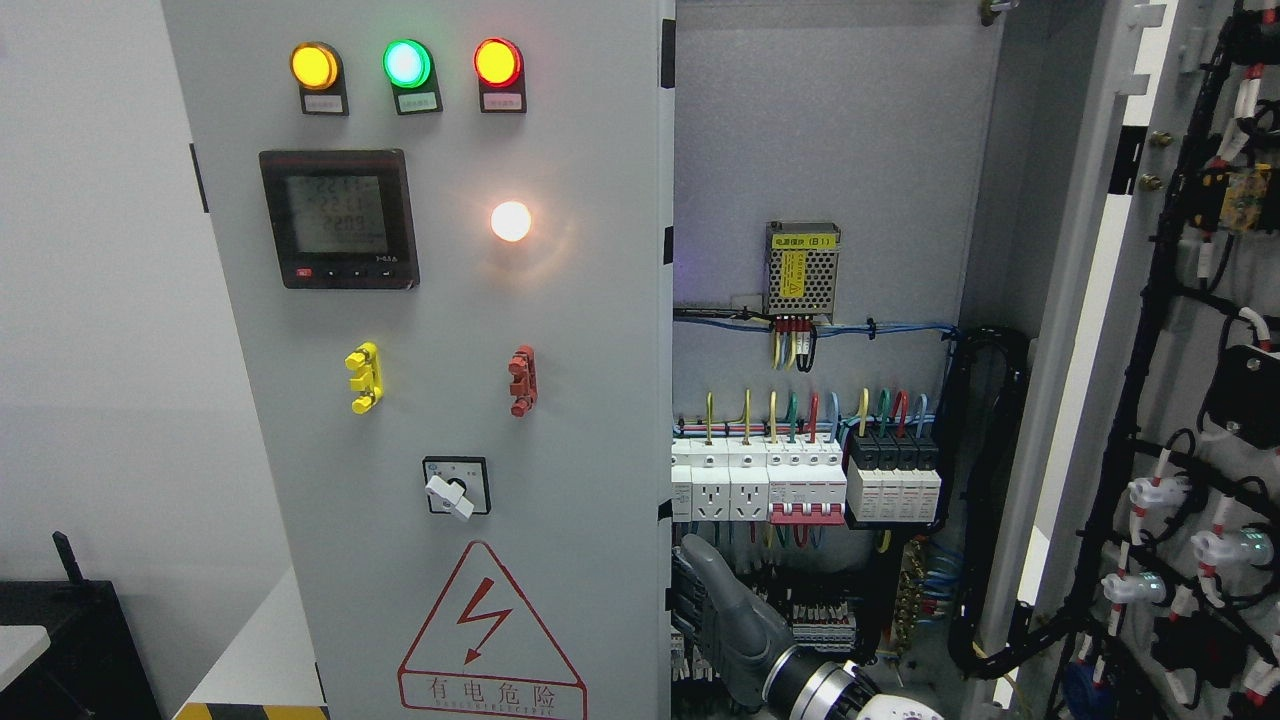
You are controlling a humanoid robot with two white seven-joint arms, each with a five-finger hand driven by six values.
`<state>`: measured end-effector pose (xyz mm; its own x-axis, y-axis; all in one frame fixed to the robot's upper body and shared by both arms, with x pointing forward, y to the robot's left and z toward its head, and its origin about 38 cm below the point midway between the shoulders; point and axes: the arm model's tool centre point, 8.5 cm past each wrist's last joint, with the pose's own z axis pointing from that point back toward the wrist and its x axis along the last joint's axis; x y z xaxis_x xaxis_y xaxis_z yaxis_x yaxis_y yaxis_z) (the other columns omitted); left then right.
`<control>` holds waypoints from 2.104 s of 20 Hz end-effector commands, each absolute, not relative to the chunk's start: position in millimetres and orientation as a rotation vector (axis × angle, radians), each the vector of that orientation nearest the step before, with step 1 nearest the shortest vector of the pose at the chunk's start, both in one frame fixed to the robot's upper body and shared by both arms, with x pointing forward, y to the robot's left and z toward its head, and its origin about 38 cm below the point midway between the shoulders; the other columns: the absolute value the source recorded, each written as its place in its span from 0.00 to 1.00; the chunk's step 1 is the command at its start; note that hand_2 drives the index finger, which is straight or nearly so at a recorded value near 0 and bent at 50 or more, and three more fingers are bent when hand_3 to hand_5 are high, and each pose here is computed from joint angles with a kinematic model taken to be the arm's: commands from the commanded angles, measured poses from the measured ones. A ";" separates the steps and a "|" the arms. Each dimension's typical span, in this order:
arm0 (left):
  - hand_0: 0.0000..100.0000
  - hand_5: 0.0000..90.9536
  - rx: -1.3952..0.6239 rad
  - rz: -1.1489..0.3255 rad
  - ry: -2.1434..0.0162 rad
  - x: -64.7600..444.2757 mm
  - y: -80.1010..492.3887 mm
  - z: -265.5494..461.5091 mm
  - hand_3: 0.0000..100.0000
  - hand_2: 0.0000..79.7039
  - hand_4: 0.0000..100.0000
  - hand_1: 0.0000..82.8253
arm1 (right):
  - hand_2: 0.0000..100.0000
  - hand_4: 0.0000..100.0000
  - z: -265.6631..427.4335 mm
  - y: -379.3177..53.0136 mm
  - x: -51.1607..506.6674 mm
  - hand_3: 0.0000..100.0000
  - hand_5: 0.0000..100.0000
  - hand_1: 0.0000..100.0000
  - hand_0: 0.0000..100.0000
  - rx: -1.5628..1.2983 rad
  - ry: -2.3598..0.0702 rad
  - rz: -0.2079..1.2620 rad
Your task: Open door with both hands
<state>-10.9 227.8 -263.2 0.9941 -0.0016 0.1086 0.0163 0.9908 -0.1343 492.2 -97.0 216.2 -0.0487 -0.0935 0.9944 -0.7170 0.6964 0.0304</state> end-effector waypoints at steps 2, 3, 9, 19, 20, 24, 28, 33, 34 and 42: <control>0.00 0.00 -0.135 -0.006 -0.109 -10.8 228.1 -263.2 0.00 0.00 0.03 0.00 | 0.00 0.00 217.2 -96.3 490.1 0.00 0.00 0.00 0.11 0.702 -1.563 0.588; 0.00 0.00 -0.135 -0.006 -0.109 -10.8 228.1 -263.2 0.00 0.00 0.03 0.00 | 0.00 0.00 216.7 -95.7 488.9 0.00 0.00 0.00 0.11 0.710 -1.562 0.592; 0.00 0.00 -0.135 -0.006 -0.109 -10.8 228.1 -263.2 0.00 0.00 0.03 0.00 | 0.00 0.00 220.2 -91.2 478.0 0.00 0.00 0.00 0.11 0.835 -1.556 0.562; 0.00 0.00 -0.134 -0.006 -0.109 -10.8 228.2 -263.2 0.00 0.00 0.03 0.00 | 0.00 0.00 220.7 -80.2 455.4 0.00 0.00 0.00 0.11 0.910 -1.560 0.620; 0.00 0.00 -0.135 -0.006 -0.109 -10.8 228.1 -263.2 0.00 0.00 0.03 0.00 | 0.00 0.00 220.2 -79.4 453.6 0.00 0.00 0.00 0.11 0.913 -1.560 0.621; 0.00 0.00 -0.135 -0.006 -0.111 -10.3 228.1 -263.2 0.00 0.00 0.03 0.00 | 0.00 0.00 223.9 -76.0 448.1 0.00 0.00 0.00 0.11 0.929 -1.571 0.631; 0.00 0.00 -0.135 -0.006 -0.109 -10.8 228.1 -263.2 0.00 0.00 0.03 0.00 | 0.00 0.00 221.8 -70.4 441.1 0.00 0.00 0.00 0.11 0.946 -1.565 0.643; 0.00 0.00 -0.135 -0.006 -0.109 -10.8 228.1 -263.2 0.00 0.00 0.03 0.00 | 0.00 0.00 216.4 -65.5 429.2 0.00 0.00 0.00 0.11 0.970 -1.556 0.649; 0.00 0.00 -0.134 -0.004 -0.109 -10.8 228.2 -263.2 0.00 0.00 0.03 0.00 | 0.00 0.00 215.7 -63.2 424.9 0.00 0.00 0.00 0.11 0.979 -1.555 0.655; 0.00 0.00 -0.135 -0.006 -0.109 -10.8 228.1 -263.2 0.00 0.00 0.03 0.00 | 0.00 0.00 213.7 -53.4 409.9 0.00 0.00 0.00 0.11 1.013 -1.546 0.684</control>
